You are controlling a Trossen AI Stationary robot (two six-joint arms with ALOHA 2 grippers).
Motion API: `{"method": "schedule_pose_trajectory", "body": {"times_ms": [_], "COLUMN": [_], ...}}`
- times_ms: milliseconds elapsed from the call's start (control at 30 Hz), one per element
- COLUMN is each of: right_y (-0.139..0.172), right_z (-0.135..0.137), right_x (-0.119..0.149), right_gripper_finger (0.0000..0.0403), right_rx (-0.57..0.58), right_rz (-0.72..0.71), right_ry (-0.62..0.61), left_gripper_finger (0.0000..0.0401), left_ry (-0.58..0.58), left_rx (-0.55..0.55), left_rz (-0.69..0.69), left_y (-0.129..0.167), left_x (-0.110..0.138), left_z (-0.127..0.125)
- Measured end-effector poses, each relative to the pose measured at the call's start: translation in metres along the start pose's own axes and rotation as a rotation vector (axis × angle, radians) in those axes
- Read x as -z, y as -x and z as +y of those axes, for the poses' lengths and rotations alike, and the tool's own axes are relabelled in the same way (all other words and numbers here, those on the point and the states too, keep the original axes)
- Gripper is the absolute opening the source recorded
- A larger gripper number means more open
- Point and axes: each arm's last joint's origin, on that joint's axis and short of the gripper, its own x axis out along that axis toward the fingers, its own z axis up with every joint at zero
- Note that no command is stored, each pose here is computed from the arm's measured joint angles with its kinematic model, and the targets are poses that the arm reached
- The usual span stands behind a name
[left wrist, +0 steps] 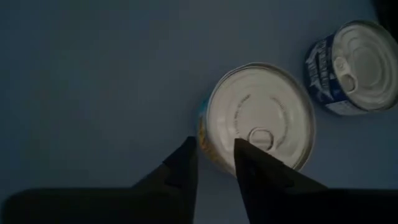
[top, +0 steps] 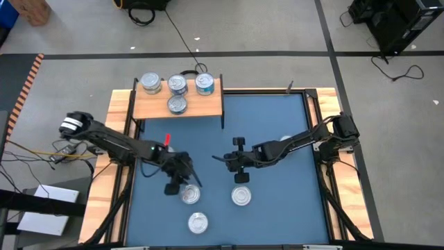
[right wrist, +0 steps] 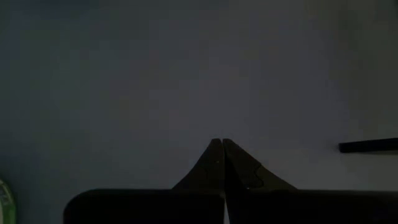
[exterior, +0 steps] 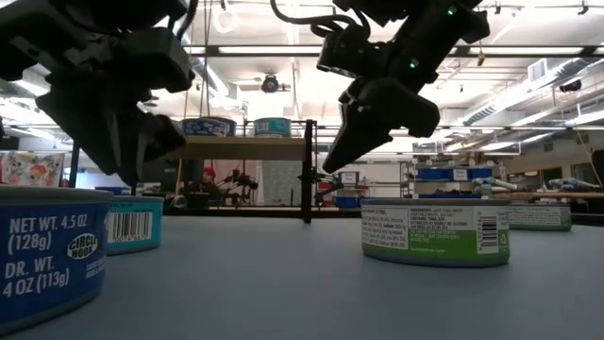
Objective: Stack canned seafood by type on shelf
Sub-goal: Put the yellow blue tuna can on the shelf aligned with the other yellow blue tuna cans
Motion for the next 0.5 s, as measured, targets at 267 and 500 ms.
{"method": "schedule_pose_trajectory", "body": {"times_ms": [267,500], "right_y": [0.000,0.000], "right_z": [0.000,0.000], "right_x": [-0.001,-0.001], "right_gripper_finger": [0.0002,0.0002], "right_rx": [0.001,0.002], "right_rz": [-0.008,-0.015], "right_ry": [0.005,0.008], "left_gripper_finger": [0.0128,0.0128], "left_ry": [0.061,0.128], "left_rx": [0.008,0.013], "left_rz": [0.045,0.089], "left_y": [-0.014,-0.025], "left_x": [0.002,0.004], "left_z": [0.003,0.006]}}
